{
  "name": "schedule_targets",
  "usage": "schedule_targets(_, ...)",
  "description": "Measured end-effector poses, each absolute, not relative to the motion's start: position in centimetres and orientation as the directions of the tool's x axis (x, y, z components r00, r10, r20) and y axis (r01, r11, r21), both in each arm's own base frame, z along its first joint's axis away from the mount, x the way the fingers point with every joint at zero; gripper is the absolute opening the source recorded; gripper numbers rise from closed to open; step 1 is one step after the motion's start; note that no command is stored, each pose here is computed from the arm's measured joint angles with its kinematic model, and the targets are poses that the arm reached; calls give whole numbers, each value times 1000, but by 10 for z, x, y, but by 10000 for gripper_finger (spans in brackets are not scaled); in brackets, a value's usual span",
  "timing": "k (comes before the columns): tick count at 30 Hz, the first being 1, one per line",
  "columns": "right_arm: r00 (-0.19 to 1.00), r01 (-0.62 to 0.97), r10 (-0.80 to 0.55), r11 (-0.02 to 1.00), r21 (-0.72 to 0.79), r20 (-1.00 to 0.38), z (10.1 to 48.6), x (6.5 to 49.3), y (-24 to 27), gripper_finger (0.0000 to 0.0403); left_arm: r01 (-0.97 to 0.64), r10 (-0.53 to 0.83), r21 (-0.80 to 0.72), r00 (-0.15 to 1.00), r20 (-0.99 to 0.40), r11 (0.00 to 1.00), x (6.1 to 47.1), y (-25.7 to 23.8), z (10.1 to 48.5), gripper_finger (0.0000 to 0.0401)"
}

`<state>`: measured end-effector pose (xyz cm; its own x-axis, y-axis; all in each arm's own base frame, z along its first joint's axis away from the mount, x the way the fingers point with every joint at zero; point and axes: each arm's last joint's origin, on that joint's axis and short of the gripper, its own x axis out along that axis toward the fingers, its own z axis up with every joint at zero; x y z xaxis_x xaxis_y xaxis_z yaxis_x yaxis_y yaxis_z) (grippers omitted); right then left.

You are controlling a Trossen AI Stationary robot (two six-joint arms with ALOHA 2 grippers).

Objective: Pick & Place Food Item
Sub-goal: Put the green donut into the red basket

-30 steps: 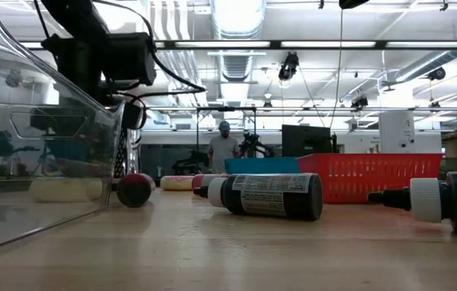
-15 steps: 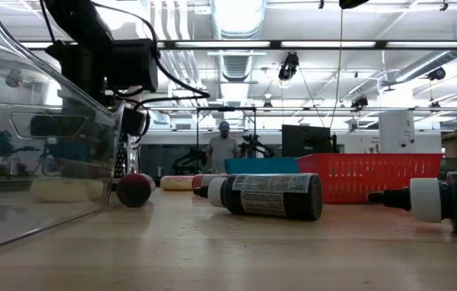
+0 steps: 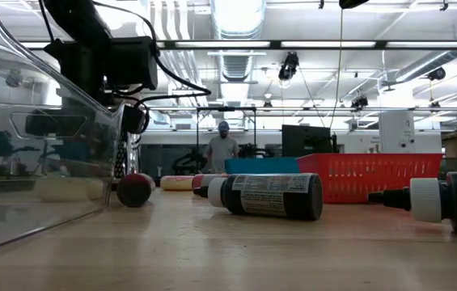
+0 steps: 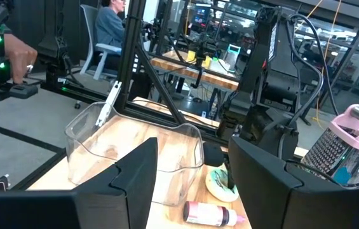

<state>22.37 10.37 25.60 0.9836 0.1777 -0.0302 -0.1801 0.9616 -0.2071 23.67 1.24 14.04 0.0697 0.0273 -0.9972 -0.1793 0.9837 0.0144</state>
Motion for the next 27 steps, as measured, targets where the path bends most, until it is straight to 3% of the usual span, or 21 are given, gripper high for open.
schedule_targets(8,984,-180,177,961,-209,-31,256,224,104,186,-201,190,174,65,-980,964,231,17,150,6)
schedule_targets(14,984,-177,174,962,-210,-32,256,224,103,186,-258,292,251,136,-947,933,226,20,168,6)
schedule_targets(27,995,-93,86,981,-171,-48,245,228,94,186,-433,464,260,476,-747,863,220,24,225,5)
